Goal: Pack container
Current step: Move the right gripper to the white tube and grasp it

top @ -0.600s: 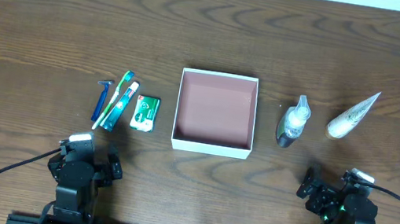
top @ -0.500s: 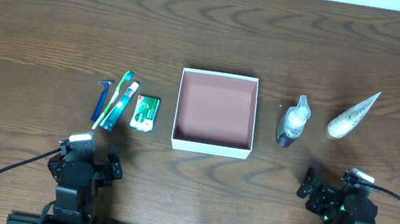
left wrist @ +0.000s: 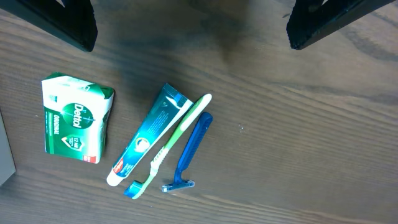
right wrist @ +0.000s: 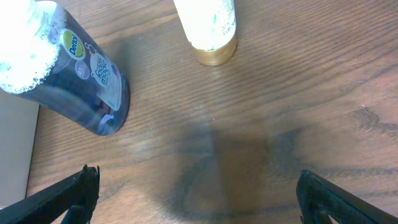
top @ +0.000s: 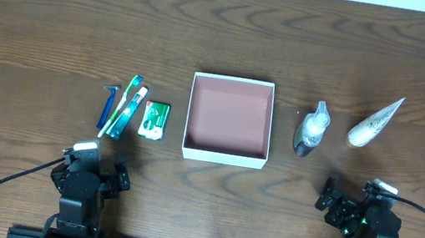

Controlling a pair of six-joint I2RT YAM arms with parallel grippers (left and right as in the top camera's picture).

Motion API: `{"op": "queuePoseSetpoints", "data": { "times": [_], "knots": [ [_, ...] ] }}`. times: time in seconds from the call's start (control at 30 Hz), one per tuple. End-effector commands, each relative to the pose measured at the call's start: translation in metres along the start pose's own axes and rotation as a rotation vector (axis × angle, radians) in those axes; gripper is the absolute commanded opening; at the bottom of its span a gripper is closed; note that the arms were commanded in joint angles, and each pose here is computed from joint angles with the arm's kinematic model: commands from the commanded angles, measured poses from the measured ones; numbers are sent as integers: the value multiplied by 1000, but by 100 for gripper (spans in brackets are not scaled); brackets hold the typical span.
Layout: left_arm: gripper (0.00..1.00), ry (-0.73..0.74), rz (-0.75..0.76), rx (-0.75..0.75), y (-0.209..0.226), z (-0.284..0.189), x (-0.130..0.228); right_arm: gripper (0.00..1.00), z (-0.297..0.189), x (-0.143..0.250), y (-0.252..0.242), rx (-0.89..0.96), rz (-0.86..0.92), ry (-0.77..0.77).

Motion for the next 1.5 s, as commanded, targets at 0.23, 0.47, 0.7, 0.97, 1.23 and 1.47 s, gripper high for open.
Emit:
{"op": "queuePoseSetpoints", "data": {
  "times": [0.23,0.47,0.7,0.97,1.23,1.47],
  "knots": [
    [98,5,-15,-8,1,2,4,99,0,-1,0,-1,-10,-7],
    [98,5,-15,-8,1,2,4,99,-2,-2,9,-48,19,2],
    [98,5,-15,-8,1,2,4,99,-38,-47,45,-176,15,-75],
    [98,5,-15,-8,1,2,4,99,-97,-136,89,-175,3,-100],
    [98,5,-15,-8,1,2,4,99,-70,-206,109,59,-67,119],
    [98,5,-15,-8,1,2,4,99,-14,-233,111,174,-63,259]
  ]
}}
Point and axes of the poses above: each gripper's point midway between its finger pads, its own z axis out along the fingers, its own y axis along the line the jaws close on, x = y × z, the point moved 1 cm from there along -z, back along the fingers, and after that the axes turned 10 degrees about z, right-handed, at the moved point
